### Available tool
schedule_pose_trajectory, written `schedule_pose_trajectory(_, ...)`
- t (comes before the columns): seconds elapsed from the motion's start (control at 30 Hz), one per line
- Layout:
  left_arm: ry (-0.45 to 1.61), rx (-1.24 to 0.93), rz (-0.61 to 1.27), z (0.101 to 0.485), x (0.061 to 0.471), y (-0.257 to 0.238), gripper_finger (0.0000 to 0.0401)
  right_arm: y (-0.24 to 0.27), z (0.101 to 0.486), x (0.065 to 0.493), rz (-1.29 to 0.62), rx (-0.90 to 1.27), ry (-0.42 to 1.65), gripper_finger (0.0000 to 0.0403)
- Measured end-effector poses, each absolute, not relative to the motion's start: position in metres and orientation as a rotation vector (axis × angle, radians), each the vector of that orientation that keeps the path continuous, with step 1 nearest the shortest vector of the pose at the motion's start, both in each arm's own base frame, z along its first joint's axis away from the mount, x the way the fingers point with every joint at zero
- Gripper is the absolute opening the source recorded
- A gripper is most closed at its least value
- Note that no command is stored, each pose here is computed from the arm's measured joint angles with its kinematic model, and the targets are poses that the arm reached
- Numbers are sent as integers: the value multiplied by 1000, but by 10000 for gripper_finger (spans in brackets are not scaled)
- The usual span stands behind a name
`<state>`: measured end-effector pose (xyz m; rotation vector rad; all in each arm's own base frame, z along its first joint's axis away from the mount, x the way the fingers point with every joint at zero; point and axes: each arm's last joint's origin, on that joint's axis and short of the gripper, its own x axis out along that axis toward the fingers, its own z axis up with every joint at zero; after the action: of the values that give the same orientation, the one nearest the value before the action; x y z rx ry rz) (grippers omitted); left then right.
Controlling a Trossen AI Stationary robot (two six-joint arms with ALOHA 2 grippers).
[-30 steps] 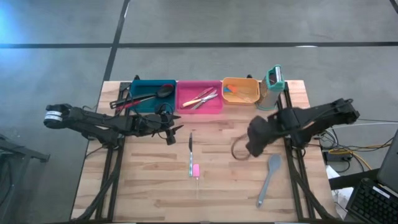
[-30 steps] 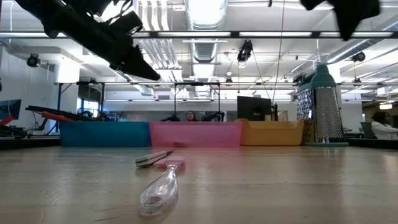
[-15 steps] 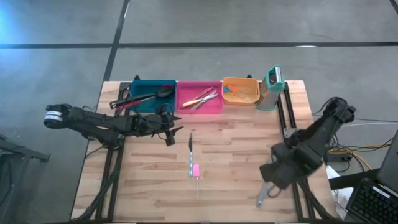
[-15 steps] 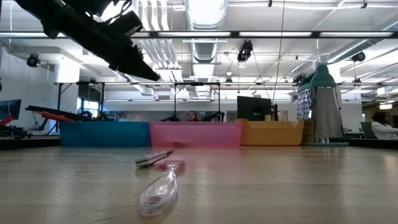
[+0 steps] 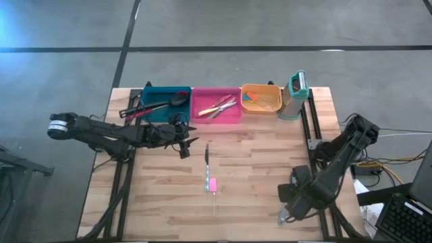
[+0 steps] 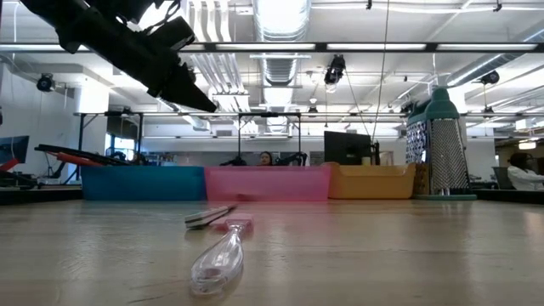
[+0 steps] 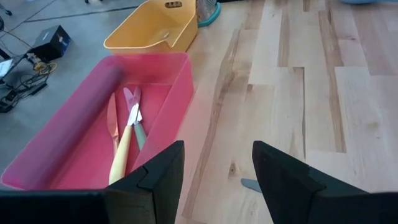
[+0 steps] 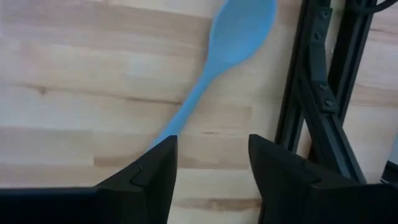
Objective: Pick & Place Kitchen Items
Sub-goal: Put the gray serving spoon into the blue bin
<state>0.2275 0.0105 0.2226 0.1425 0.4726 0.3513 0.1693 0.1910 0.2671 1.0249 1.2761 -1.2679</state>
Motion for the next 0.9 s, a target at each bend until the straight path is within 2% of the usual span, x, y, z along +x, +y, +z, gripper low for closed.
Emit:
schedule_pose_trajectory(0.2, 472, 136, 338, 223, 228, 10, 195, 193, 243, 175, -1310, 994, 1264, 193)
schedule_pose_trajectory(0.57, 473, 134, 338, 222, 228, 10, 195, 188, 165, 172, -1150, 1167, 1263, 177)
schedule_pose_trajectory(0.9, 473, 134, 338, 222, 228, 10, 195, 174, 139, 157, -1205, 1126, 1300, 175)
